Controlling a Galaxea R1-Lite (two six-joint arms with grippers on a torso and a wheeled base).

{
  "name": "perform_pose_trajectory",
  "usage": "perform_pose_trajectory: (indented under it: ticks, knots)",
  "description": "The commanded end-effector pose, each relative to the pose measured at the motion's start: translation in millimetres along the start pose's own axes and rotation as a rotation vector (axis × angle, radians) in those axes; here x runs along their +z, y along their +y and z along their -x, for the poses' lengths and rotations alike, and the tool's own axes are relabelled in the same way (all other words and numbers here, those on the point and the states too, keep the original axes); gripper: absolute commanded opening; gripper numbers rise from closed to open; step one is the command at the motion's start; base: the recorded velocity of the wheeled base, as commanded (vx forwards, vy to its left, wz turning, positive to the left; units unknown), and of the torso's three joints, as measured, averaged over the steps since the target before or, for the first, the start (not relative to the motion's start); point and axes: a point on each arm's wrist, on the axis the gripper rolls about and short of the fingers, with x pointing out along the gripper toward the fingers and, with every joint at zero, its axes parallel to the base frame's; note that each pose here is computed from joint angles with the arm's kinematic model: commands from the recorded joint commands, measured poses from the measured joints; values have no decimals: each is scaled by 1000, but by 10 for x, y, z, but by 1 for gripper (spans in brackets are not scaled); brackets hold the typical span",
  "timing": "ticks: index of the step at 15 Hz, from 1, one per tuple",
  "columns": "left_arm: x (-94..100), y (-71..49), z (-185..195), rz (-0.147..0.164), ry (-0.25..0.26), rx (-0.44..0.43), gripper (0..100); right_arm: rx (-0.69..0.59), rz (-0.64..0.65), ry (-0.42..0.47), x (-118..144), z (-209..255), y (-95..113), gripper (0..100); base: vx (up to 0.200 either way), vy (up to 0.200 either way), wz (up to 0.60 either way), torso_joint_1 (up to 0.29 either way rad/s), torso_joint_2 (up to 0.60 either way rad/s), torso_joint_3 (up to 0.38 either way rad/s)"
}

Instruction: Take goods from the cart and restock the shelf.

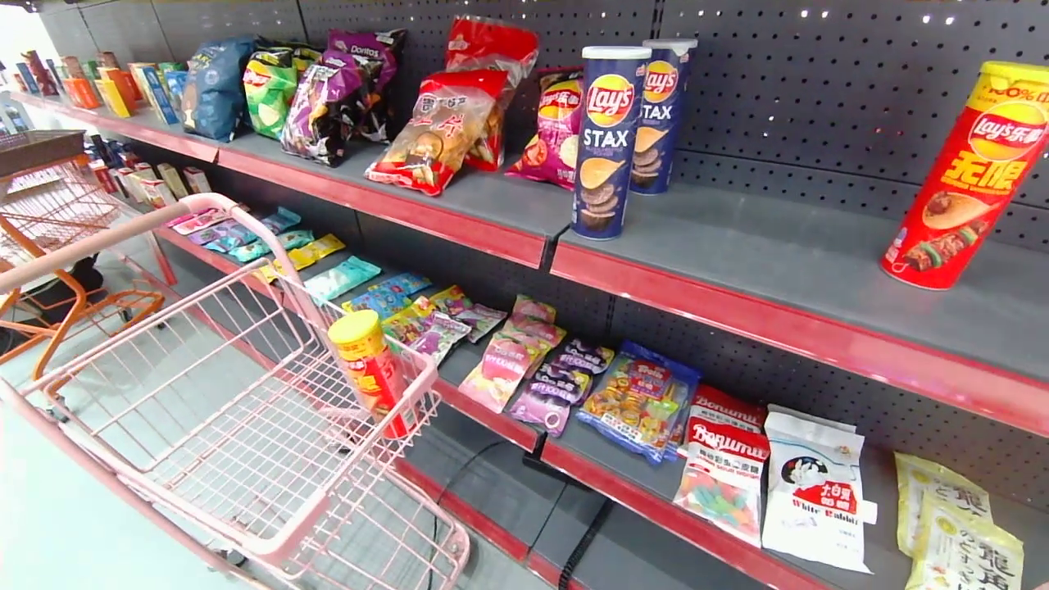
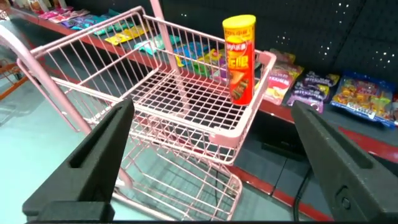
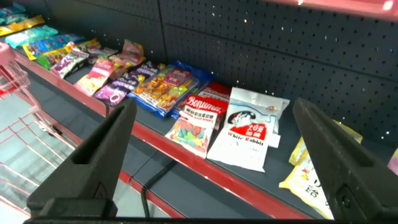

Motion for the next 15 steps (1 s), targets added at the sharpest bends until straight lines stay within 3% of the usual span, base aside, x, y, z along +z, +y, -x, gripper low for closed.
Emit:
perform_pose_trajectory:
  ticks: [1,2,3,4,5,6,7,8,9,11,15]
  knots:
    - [1,0,-2,0,3,0,100,1,0,2,0,-1,0,100,0,0,0,-163,515,354]
    - [23,0,2,1,-3,0,100,1,0,2,0,-1,0,100,0,0,0,-159,491,330]
    - [399,4,16,4,-42,12,100,1,0,2,0,-1,0,100,0,0,0,-95,295,198]
    - [1133,5,-193,43,-18,47,100,1,0,2,0,-1,0,100,0,0,0,-51,173,110]
    - [1486,6,-322,99,-37,63,100,1,0,2,0,-1,0,100,0,0,0,-36,90,66]
    - [2132,0,-796,196,-47,62,100,1,0,2,0,-1,0,100,0,0,0,-22,51,36]
    - [2186,-2,-930,194,-33,63,100,1,0,2,0,-1,0,100,0,0,0,0,0,0]
    - [2092,-18,-1507,124,56,28,100,1,0,2,0,-1,0,100,0,0,0,0,0,0]
    - [1866,-21,-1780,93,132,-6,100,-1,0,2,0,-1,0,100,0,0,0,0,0,0]
    - [1256,18,-2167,85,274,-93,100,1,0,2,0,-1,0,100,0,0,0,0,0,0]
    - [484,50,-2649,87,322,-123,100,-2,0,2,0,-1,0,100,0,0,0,0,0,0]
